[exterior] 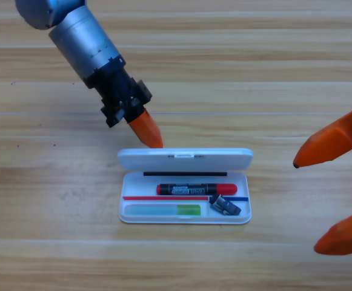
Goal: Clean up eraser and pencils
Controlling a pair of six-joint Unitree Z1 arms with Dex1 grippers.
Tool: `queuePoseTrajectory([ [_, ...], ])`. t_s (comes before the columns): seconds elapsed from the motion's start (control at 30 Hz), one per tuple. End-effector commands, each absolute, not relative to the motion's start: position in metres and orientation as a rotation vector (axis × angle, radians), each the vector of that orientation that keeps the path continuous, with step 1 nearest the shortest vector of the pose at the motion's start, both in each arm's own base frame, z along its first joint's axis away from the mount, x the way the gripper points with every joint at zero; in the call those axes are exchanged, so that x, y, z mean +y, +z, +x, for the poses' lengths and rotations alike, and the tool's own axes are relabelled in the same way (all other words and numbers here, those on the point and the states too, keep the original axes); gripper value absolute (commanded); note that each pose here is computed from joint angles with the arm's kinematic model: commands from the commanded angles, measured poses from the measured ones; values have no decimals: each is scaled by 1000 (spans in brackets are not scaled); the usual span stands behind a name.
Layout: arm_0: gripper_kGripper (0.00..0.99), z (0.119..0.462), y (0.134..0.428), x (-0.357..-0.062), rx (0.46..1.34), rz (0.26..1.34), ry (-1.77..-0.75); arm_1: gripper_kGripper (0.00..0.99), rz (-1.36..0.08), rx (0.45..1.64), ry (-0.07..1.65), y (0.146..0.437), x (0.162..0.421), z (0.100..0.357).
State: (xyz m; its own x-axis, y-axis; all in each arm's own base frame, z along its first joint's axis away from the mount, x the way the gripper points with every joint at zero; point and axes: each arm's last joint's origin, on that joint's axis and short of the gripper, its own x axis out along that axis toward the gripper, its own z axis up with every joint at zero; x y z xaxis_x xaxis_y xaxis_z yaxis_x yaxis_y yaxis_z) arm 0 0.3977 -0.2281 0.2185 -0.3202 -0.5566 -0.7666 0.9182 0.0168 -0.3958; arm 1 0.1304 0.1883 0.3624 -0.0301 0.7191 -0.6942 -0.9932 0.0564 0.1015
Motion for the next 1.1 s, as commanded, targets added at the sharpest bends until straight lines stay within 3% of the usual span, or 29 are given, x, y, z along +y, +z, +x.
queuePoseTrajectory([
  [0.03, 0, 382, 210, -242, 1119, 529, -1620, 985, -497, 747, 1478, 349, 196, 138],
  [0.37, 0, 374, 210, -256, 1148, 630, -1571, 985, -495, 756, 1483, 348, 198, 139],
  [1.1, 0, 344, 205, -299, 1175, 779, -1562, 985, -490, 768, 1491, 346, 201, 141],
])
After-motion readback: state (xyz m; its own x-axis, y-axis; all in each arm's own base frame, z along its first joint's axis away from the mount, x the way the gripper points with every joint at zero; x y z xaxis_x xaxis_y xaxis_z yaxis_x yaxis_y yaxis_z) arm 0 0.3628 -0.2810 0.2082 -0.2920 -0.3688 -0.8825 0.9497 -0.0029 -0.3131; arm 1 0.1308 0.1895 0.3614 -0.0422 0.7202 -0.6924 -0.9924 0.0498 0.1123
